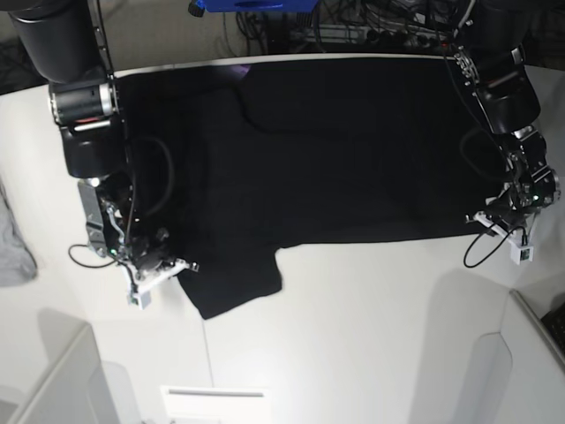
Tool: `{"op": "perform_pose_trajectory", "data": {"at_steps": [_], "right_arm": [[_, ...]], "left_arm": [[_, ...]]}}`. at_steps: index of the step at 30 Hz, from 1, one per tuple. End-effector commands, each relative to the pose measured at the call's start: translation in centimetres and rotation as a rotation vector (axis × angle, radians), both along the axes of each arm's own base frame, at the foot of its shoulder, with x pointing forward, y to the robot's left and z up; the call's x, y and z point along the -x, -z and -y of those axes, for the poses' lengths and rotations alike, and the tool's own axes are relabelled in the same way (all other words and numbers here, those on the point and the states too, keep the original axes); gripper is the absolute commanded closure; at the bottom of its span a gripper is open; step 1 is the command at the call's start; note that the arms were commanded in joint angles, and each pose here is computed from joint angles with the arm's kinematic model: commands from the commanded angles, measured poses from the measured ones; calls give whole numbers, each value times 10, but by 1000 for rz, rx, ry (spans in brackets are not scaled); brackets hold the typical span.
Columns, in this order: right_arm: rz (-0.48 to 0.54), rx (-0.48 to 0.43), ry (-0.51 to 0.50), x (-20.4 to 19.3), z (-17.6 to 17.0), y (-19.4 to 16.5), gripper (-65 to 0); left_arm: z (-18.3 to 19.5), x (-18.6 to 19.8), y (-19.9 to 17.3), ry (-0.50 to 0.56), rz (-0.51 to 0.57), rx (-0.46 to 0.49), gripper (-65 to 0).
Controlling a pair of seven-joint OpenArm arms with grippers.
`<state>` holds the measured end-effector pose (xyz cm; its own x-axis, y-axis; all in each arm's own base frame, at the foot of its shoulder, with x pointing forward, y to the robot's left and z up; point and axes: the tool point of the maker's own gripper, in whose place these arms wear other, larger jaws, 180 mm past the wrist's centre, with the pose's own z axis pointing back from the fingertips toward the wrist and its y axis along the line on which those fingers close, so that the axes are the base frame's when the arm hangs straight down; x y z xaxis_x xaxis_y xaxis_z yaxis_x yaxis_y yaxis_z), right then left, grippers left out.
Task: Fold the T-shirt properly
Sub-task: 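Grasp the hem corners with both grippers, then lift the hem and fold it over onto the collar edge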
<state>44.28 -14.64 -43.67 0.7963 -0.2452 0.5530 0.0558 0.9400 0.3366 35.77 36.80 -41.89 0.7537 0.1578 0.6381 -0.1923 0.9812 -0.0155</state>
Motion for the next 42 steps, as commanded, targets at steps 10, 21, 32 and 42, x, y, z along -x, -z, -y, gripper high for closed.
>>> {"op": "perform_pose_trajectory", "data": {"at_steps": [10, 21, 32, 42], "right_arm": [[97, 2, -32, -14, -5, -33, 0], [169, -5, -61, -14, -16, -51, 0], [238, -22, 8, -2, 4, -71, 0], [250, -9, 5, 21, 4, -77, 0]], "left_arm": [[-3, -5, -27, 25, 58, -67, 0], [-3, -3, -53, 60, 116, -140, 0], [15, 4, -81, 103, 226, -122, 0], [23, 20, -92, 145, 239, -173, 0]]}}
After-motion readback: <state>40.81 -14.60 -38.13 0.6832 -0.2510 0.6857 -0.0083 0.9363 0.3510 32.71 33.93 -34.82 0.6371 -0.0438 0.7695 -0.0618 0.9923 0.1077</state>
